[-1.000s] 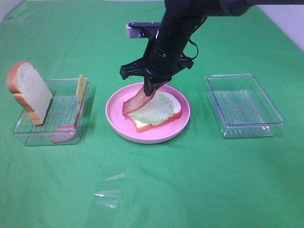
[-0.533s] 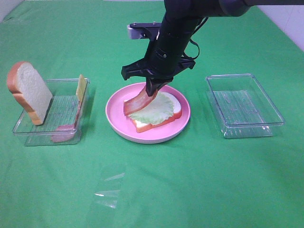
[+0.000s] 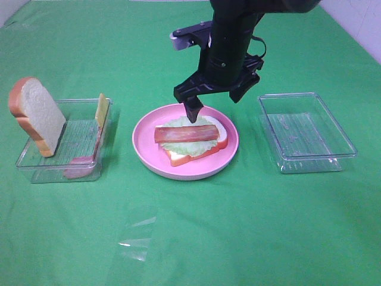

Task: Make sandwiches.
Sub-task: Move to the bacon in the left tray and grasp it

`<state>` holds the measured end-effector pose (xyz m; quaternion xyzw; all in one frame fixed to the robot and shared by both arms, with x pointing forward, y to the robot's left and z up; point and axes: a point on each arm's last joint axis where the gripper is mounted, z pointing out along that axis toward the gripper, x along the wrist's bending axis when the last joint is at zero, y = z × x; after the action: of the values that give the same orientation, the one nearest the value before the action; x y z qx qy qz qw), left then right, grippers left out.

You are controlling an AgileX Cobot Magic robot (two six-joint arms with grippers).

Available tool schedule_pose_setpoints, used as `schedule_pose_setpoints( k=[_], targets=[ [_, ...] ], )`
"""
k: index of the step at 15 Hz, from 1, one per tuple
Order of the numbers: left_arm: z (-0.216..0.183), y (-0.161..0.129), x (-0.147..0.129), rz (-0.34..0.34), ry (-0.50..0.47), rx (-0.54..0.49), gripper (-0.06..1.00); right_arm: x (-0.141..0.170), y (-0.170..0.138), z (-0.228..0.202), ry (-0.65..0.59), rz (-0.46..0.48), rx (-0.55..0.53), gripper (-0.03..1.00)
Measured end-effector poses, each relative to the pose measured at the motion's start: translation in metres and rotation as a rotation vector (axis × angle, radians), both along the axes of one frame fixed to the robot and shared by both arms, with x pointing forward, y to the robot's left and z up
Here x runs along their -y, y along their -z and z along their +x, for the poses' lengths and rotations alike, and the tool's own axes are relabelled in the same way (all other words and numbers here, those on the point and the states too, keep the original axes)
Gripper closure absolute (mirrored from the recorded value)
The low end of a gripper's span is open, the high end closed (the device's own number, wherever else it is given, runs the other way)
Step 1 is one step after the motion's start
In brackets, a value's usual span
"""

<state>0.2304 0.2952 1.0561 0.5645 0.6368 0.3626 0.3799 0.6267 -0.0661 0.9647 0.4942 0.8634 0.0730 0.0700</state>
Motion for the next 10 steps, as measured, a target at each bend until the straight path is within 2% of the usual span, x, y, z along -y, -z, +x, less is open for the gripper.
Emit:
schedule_pose_setpoints(
  k=[2, 6, 10],
  targets=[
    [0.0, 0.0, 0.0, 0.0, 0.0, 0.0, -0.05, 0.004, -0.023, -0.003, -0.005, 0.008, 0.046, 0.01],
    [0.0, 0.0, 0.0, 0.0, 0.0, 0.0, -0.05, 0.013, -0.055, -0.014, -0.006, -0.015, 0.067, 0.01],
    [0.0, 0.0, 0.0, 0.0, 0.0, 0.0, -0.05, 0.026, -0.079, -0.032, 0.007, -0.069, -0.006, 0.01]
  ],
)
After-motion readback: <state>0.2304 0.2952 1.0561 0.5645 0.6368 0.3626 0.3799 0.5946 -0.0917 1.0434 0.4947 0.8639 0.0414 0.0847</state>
